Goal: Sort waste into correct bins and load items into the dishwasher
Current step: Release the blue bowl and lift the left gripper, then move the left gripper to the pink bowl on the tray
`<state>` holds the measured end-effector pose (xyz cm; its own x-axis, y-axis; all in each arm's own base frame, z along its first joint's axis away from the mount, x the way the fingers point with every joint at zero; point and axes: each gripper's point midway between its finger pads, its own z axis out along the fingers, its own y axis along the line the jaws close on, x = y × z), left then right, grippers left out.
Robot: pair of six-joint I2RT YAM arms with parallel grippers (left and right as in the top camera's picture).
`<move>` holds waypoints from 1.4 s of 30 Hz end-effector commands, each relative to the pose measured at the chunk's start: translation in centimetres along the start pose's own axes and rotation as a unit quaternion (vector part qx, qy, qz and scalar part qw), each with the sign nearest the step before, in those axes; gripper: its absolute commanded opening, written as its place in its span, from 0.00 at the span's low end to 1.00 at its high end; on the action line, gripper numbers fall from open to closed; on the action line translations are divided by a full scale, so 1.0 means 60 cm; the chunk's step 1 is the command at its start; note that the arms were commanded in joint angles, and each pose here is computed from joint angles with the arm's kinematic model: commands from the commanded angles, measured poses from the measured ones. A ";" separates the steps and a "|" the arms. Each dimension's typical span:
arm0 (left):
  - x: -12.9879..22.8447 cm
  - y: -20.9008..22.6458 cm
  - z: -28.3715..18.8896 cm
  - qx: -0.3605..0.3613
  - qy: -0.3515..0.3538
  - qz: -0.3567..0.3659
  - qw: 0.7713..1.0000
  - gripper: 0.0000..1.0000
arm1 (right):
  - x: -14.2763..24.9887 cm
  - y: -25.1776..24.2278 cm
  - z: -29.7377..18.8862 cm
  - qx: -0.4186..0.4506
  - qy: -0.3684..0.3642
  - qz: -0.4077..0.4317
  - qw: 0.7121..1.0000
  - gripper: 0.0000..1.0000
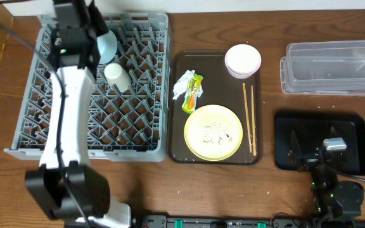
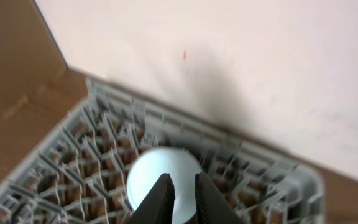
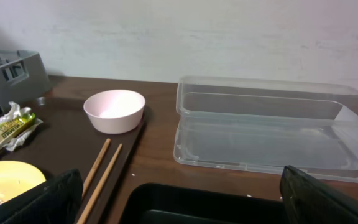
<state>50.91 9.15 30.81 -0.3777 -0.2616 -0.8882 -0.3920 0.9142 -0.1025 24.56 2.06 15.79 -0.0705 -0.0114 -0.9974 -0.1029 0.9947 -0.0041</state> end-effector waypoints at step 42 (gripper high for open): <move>0.226 0.028 0.196 0.043 0.177 -0.091 0.979 0.27 | 0.001 0.003 0.000 -0.004 0.000 -0.004 1.000 0.99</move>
<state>54.51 9.41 16.08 -0.5765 -0.4990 -0.6470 -0.3605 0.8660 -0.3466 24.56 2.06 15.79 -0.0705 -0.0114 -0.9974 -0.1029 0.9947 -0.0041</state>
